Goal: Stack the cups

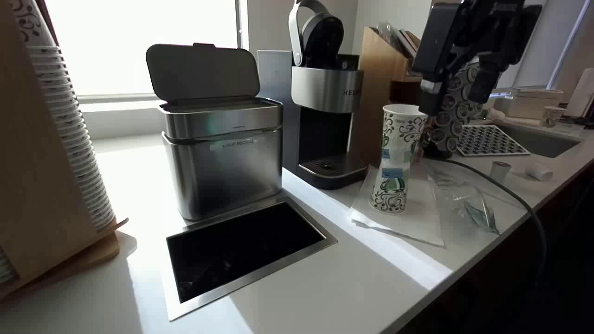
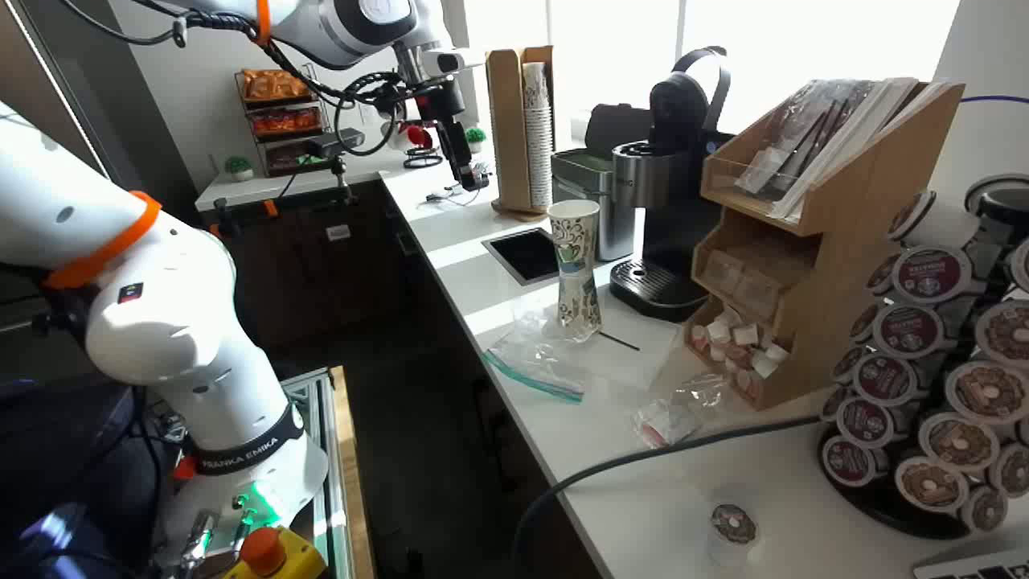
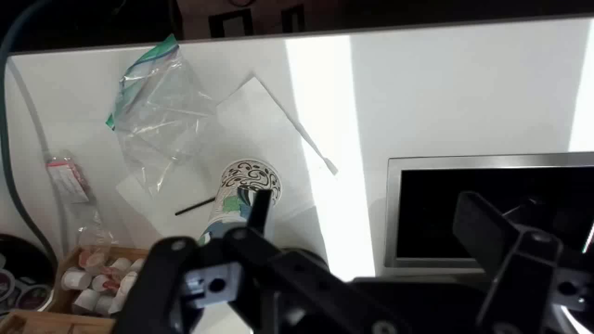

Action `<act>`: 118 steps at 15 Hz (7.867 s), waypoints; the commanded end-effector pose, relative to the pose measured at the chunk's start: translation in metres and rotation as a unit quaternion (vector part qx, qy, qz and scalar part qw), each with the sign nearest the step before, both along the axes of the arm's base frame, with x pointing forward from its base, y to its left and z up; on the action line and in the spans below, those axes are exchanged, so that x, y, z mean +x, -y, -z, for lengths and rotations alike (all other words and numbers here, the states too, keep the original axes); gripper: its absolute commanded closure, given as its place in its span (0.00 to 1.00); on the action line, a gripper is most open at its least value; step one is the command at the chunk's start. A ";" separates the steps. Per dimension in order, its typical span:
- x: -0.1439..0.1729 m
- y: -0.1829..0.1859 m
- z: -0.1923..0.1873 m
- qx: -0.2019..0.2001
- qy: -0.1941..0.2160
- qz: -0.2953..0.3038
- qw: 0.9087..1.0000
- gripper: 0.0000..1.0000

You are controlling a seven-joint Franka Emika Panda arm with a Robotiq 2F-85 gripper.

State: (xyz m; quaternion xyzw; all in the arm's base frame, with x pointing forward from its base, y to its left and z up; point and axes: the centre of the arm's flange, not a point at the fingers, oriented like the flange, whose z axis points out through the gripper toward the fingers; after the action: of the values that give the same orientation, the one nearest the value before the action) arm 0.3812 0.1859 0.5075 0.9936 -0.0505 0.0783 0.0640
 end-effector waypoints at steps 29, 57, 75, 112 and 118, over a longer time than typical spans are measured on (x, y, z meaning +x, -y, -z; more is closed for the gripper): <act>0.060 0.143 0.022 0.023 0.156 0.138 0.978 0.00; 0.064 0.170 0.014 0.060 0.209 0.158 0.963 0.99; -0.026 0.283 -0.019 0.009 0.247 0.383 0.890 0.96; 0.001 0.328 0.147 -0.024 0.194 0.584 0.788 0.34; 0.013 0.309 0.095 0.009 0.227 0.543 0.808 0.00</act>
State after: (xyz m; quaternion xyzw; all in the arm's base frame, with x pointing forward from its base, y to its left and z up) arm 0.3900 -0.1371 0.3872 0.7441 -0.6191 0.2317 0.0970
